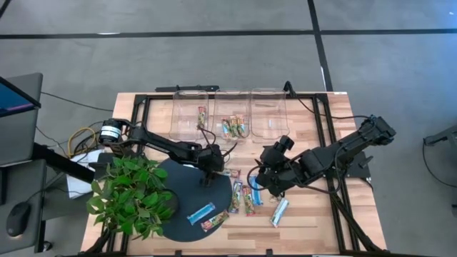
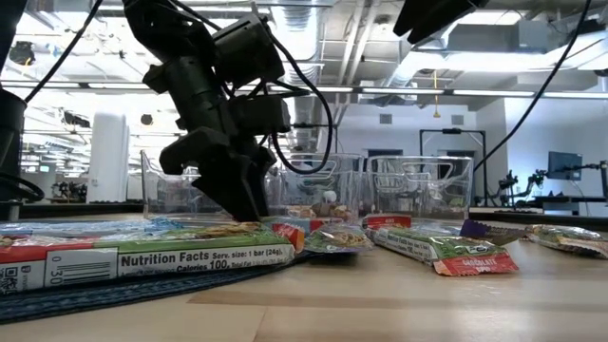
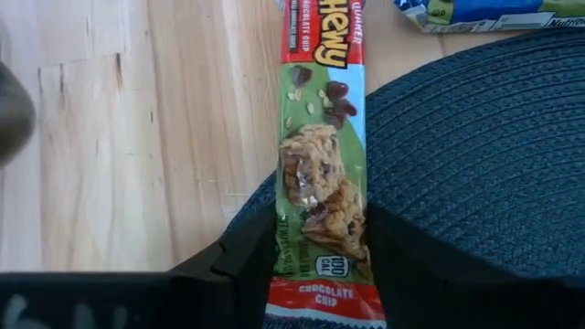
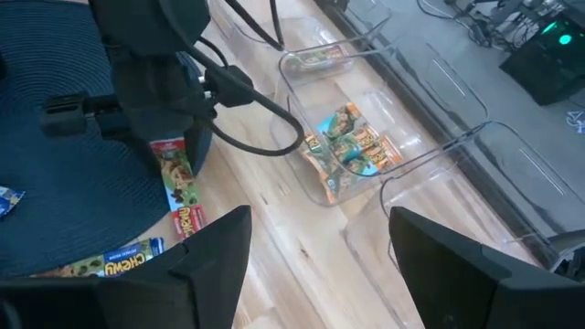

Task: Pick and place Granola Bars by type
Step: Put the red granola bar into the left transparent bin

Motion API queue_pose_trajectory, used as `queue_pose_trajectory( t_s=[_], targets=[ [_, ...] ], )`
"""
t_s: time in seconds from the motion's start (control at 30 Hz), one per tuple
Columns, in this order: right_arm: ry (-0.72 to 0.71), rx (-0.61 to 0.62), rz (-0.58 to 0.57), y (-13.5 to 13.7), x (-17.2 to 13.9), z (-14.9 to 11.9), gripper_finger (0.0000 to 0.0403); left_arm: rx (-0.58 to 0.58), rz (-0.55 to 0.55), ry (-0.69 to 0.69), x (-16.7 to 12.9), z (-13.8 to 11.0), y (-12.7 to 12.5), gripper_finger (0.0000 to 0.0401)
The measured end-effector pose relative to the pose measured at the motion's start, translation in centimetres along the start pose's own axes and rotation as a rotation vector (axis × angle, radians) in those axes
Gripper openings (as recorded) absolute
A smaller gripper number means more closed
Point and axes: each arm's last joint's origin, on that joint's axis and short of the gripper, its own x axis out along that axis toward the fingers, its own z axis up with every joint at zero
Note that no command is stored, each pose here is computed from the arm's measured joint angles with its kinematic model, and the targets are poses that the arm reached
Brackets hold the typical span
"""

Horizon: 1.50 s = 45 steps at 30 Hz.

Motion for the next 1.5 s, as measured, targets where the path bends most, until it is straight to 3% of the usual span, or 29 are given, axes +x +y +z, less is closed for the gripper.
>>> queue_pose_trajectory(
  t_s=[0.2,0.57,0.97,1.2,1.33,1.5],
  targets=[
    [0.007,-0.009,-0.006,-0.1,0.0,-0.1,0.0255,-0.021,0.0,-0.001,0.0,0.0,0.0,0.0118],
    [0.02,-0.026,-0.016,-0.2,0.0,-0.2,0.0255,-0.069,0.005,-0.018,-0.1,0.4,0.1,0.0116],
    [0.025,-0.034,-0.021,-0.3,0.0,-0.3,0.0255,-0.026,0.012,-0.124,-1.6,4.3,0.2,0.011],
    [0.033,-0.042,-0.03,-0.4,0.0,-0.4,0.0255,-0.008,0.027,-0.225,-4.2,7.6,0.7,0.011],
    [0.036,-0.027,-0.049,-0.5,0.0,-0.5,0.0255,-0.008,0.099,-0.266,-6.7,9.3,1.2,0.011],
    [0.032,-0.024,-0.067,-0.6,-0.1,-0.6,0.0255,-0.026,0.266,-0.25,-9.8,10.1,2.6,0.011]
  ],
)
